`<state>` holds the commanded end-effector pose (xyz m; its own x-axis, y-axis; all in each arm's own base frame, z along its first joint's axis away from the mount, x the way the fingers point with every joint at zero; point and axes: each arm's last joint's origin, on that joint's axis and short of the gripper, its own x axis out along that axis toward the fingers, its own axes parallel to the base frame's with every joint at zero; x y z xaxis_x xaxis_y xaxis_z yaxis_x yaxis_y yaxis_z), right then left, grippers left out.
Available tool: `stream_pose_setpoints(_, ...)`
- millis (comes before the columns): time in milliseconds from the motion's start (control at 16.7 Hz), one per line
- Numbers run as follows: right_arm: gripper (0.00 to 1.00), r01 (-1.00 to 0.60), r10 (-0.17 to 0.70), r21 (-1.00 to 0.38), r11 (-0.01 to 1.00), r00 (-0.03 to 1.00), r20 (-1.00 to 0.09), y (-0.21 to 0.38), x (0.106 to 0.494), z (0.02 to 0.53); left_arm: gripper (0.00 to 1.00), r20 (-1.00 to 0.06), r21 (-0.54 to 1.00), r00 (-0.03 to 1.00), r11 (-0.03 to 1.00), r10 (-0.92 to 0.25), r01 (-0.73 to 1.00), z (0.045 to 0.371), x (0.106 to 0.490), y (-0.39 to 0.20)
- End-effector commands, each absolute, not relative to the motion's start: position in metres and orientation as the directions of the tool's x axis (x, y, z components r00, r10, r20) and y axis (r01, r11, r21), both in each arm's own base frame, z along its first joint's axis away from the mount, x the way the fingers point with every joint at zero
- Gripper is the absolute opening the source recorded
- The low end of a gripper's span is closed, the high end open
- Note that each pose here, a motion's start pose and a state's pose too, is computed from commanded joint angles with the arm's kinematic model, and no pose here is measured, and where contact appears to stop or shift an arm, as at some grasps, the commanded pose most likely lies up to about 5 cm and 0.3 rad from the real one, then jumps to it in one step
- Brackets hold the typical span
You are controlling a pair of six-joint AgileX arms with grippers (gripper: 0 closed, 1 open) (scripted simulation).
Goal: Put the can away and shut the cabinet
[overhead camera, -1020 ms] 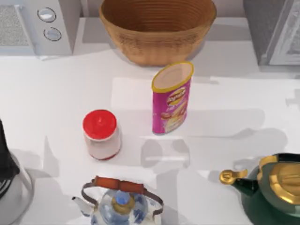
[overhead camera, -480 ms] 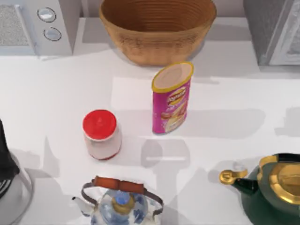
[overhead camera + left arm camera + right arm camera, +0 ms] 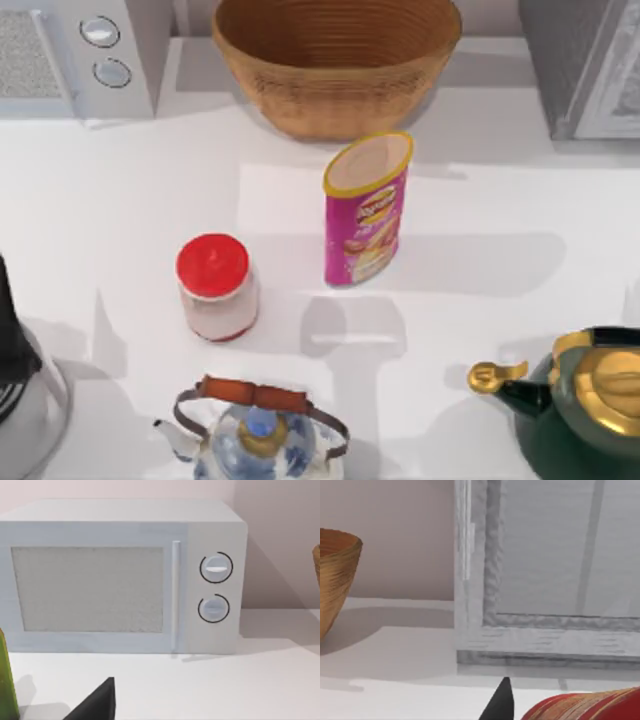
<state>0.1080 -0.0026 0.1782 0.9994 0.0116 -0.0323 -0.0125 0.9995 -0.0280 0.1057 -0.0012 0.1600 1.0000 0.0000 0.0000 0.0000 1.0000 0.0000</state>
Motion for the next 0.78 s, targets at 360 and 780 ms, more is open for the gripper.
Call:
stream_pose_setpoints(360, 0.00, 0.000, 0.000, 0.000, 1.000, 1.000, 0.000, -0.001, 0.106, 0.160, 1.00, 0.000, 0.000, 1.000, 1.000, 0.000, 0.000, 0.160, 0.106, -0.001)
stream_pose_setpoints(780, 0.00, 0.031, -0.031, -0.010, 0.999, 1.000, 0.002, -0.003, 0.104, 0.185, 1.00, 0.000, 0.000, 1.000, 1.000, 0.000, 0.000, 0.160, 0.106, -0.001)
